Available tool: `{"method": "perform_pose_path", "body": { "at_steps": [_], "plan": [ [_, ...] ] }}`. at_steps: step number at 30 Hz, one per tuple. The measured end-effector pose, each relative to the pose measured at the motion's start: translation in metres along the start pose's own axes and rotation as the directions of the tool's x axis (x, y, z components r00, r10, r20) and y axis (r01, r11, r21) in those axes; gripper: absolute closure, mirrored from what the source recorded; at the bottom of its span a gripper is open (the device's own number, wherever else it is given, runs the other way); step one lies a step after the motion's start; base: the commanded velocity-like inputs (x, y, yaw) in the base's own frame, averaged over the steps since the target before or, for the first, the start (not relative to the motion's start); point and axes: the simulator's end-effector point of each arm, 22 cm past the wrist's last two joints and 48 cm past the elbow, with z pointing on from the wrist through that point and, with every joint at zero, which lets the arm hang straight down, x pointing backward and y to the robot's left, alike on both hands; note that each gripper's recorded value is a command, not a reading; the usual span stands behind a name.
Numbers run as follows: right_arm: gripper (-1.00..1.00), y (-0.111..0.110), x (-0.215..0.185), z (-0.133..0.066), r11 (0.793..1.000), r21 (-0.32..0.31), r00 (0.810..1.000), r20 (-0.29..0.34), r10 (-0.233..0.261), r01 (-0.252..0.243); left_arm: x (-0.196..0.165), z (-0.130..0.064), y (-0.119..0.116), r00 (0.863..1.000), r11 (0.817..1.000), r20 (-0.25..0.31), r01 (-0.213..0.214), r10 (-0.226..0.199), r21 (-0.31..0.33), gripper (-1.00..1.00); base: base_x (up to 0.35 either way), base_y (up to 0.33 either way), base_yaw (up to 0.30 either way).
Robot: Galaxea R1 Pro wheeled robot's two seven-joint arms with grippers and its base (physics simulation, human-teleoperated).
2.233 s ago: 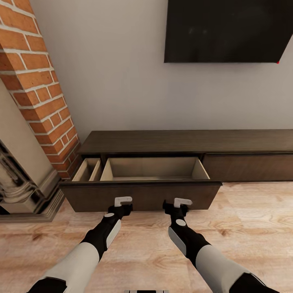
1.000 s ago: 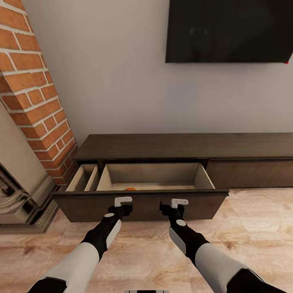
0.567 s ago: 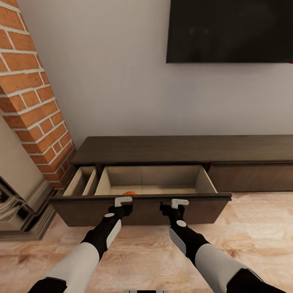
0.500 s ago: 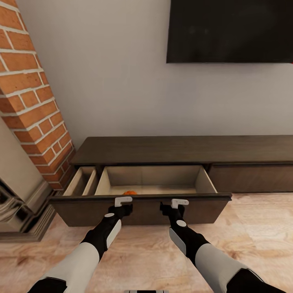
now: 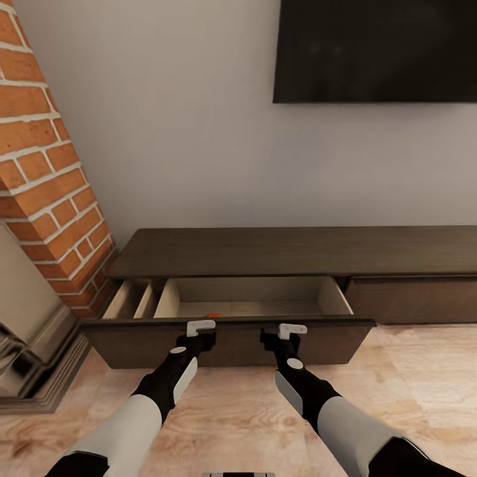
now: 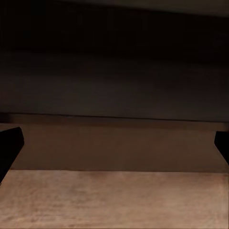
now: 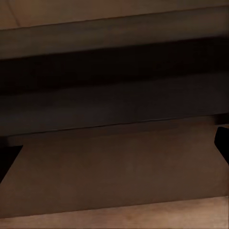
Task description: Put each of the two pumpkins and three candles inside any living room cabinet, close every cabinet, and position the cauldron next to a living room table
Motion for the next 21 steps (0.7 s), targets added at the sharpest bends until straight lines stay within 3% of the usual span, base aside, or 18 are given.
{"method": "perform_pose_path", "body": {
  "at_steps": [8,21],
  "plan": [
    [-1.0,0.001,0.0003,-0.0002,1.0,-0.001,1.0,-0.001,0.002,-0.002,0.0,0.0,0.0,1.0,1.0,0.0,0.0,0.0,0.0,-1.0,0.315,0.0,0.0],
    [-1.0,0.001,-0.0003,-0.0001,1.0,-0.001,1.0,0.001,0.001,-0.001,-0.0001,0.0,0.0003,1.0,1.0,0.0,0.001,-0.001,-0.001,-1.0,0.212,0.0,0.0]
  ]
}}
